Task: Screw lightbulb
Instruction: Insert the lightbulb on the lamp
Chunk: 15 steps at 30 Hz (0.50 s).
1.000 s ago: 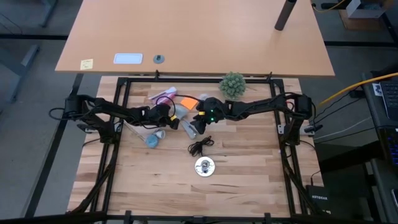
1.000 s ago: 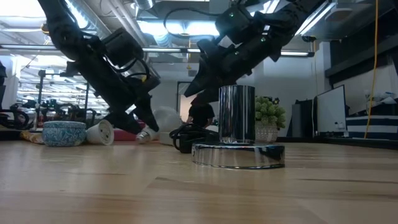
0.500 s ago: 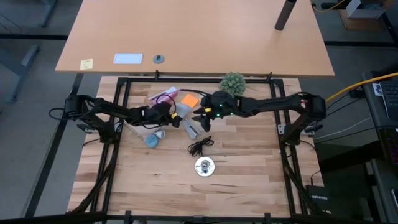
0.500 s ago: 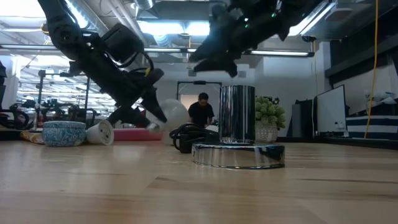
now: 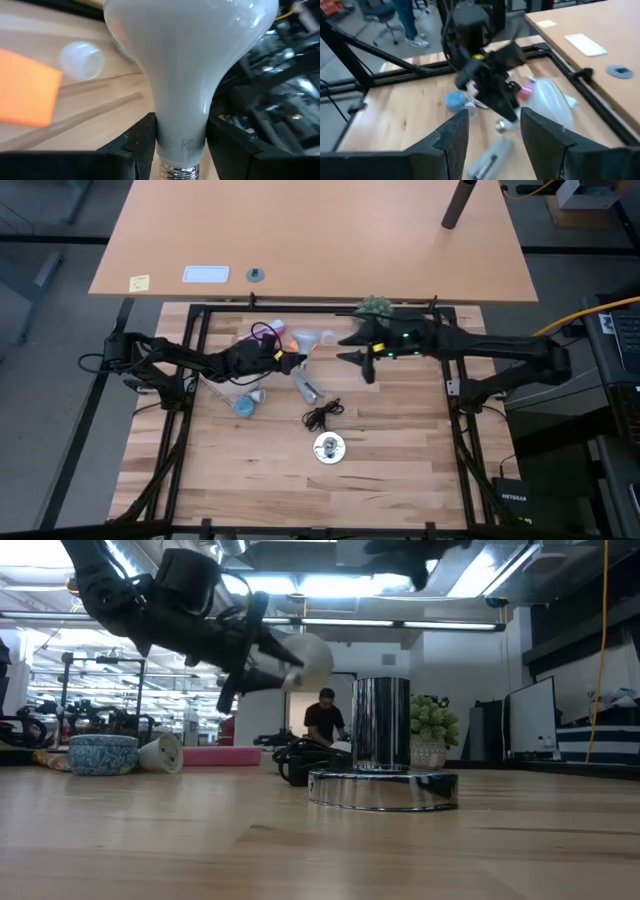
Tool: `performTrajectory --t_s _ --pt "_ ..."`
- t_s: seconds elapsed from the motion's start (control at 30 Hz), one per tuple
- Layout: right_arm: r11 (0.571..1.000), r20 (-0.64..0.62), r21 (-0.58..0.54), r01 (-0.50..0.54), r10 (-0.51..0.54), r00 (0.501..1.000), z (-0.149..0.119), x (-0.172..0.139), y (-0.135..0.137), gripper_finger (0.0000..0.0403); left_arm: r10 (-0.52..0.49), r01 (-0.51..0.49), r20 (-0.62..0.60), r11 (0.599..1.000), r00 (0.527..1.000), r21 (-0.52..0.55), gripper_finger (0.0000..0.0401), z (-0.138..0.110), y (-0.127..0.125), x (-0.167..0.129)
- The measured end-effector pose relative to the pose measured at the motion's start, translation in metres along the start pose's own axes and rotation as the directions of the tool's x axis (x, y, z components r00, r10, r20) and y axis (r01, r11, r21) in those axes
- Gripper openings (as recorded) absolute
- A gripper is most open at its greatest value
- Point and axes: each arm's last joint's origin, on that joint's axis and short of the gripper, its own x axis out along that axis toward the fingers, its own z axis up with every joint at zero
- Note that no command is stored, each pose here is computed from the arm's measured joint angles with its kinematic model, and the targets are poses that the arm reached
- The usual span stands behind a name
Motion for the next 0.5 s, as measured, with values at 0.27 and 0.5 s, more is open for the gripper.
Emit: performTrajectory --t_s 0.27,0.5 --pt "1.000 -0.149 0.014 -0.003 0.005 0.989 -0.013 -0.030 0.006 0.0179 -0.175 0.175 -0.016 0.982 0.984 0.070 0.0155 -0.010 -0.024 -0.004" --pt "0.996 -0.166 0.016 -0.086 0.088 0.982 -0.043 -0.018 0.022 0.0179 -0.309 0.310 -0.030 0.943 0.951 0.118 0.0155 -0.024 -0.046 -0.011"
